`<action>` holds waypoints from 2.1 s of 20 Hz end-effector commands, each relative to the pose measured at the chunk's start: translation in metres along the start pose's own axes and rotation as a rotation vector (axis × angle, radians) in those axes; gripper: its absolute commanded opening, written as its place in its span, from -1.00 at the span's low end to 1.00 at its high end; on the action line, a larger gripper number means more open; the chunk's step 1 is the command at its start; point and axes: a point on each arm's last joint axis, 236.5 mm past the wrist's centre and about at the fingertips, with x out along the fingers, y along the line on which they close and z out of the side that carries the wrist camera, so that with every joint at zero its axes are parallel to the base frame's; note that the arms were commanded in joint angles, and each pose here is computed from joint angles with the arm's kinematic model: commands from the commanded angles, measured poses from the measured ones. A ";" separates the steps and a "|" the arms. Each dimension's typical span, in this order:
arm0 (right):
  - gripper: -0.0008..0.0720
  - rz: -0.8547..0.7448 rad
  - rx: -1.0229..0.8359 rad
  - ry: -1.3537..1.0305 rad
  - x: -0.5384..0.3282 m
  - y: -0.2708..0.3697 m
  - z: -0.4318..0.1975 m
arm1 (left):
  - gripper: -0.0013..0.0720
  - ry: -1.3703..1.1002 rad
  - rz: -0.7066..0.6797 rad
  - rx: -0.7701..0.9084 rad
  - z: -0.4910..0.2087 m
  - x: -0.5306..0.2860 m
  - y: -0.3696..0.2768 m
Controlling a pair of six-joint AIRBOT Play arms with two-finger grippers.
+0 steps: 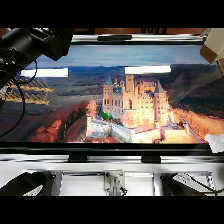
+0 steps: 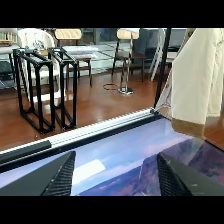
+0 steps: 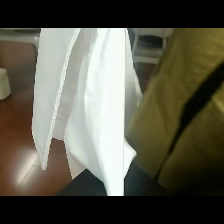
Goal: Fold the shirts.
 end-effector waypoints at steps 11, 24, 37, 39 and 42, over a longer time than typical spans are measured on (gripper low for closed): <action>-0.85 -0.206 0.068 0.133 -0.023 -0.075 -0.025 | 0.63 0.011 0.000 0.000 -0.003 0.000 0.000; 0.15 -0.179 0.144 0.163 -0.091 -0.076 -0.016 | 0.64 0.050 0.009 0.006 -0.022 0.016 0.005; 0.15 0.482 0.024 0.500 -0.193 0.083 -0.077 | 0.63 0.453 -0.018 0.022 -0.130 0.014 0.013; 0.15 0.587 -0.025 0.530 -0.210 0.113 -0.084 | 0.64 0.492 0.006 0.048 -0.138 0.009 0.024; 0.15 0.750 -0.138 0.665 -0.237 0.163 -0.118 | 0.63 0.580 0.057 0.095 -0.156 -0.002 0.046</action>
